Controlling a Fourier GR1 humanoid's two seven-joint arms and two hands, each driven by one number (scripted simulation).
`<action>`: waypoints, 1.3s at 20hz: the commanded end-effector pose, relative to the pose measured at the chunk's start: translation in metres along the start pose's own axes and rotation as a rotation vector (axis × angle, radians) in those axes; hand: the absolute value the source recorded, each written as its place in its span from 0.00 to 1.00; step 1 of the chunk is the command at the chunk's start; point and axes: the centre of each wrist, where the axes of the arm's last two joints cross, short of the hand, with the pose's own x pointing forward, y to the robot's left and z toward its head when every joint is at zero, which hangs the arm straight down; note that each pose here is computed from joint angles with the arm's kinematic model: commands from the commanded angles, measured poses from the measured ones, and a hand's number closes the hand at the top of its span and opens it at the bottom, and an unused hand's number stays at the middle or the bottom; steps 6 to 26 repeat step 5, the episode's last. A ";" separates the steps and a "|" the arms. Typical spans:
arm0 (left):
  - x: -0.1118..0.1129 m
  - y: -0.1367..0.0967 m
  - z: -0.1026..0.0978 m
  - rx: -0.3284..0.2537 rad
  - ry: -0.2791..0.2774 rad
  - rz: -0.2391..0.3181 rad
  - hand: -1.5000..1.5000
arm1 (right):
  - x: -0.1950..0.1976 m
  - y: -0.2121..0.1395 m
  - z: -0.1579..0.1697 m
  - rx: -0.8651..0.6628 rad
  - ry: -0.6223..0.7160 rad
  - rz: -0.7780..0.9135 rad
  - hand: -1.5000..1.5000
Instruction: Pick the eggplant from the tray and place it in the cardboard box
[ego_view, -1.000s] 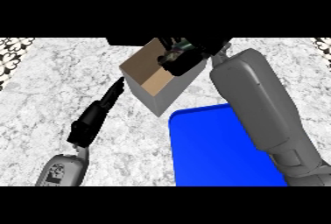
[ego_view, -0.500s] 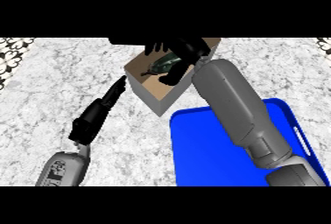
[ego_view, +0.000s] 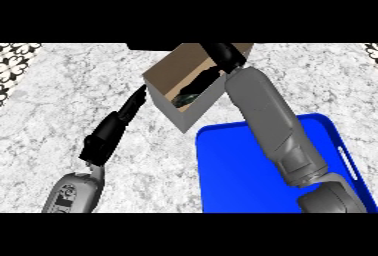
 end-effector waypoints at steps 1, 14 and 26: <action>-0.001 -0.010 0.007 -0.006 -0.009 0.010 0.50 | -0.007 -0.024 0.002 -0.142 -0.019 -0.220 0.00; -0.007 -0.009 -0.001 -0.004 -0.008 0.006 0.50 | -0.024 -0.066 0.019 -0.181 -0.023 -0.376 0.00; -0.007 -0.009 -0.001 -0.004 -0.008 0.006 0.50 | -0.024 -0.066 0.019 -0.181 -0.023 -0.376 0.00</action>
